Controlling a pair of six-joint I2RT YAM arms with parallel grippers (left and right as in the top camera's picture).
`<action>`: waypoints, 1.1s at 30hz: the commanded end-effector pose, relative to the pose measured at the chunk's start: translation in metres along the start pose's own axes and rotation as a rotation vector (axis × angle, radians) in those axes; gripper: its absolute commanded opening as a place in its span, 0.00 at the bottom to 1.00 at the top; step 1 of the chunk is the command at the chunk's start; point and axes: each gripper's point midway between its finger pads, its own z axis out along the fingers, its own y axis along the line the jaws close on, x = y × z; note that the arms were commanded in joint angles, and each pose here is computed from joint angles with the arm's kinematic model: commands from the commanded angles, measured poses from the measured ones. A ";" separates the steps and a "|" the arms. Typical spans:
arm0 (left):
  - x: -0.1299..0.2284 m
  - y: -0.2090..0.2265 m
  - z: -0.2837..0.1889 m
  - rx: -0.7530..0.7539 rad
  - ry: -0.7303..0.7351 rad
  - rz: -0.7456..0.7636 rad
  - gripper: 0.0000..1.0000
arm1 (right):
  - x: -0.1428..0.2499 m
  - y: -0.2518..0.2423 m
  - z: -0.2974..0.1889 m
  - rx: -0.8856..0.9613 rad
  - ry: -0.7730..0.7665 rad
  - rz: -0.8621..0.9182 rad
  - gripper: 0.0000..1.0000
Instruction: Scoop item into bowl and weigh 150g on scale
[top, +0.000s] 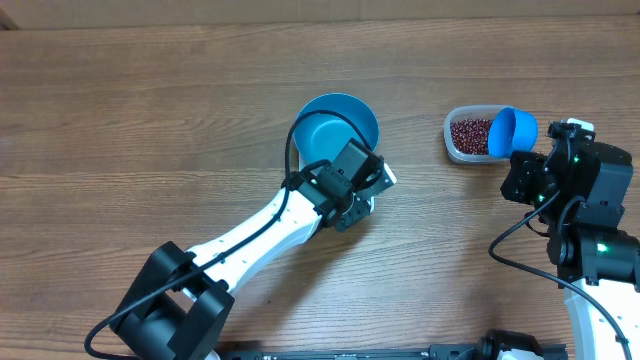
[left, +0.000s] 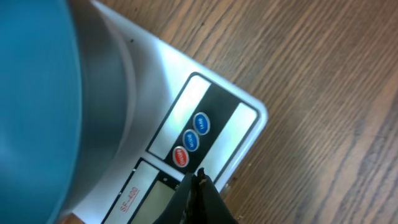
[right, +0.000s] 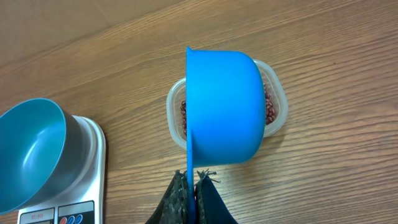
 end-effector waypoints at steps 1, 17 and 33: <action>0.008 0.003 0.007 0.000 0.016 -0.022 0.04 | -0.013 0.003 -0.006 -0.002 -0.037 -0.007 0.04; 0.008 -0.001 0.012 0.014 -0.005 -0.033 0.04 | -0.013 0.003 -0.006 -0.001 -0.039 -0.007 0.04; 0.025 0.010 0.025 -0.093 0.001 -0.021 0.04 | -0.013 0.003 -0.006 -0.001 -0.037 -0.007 0.04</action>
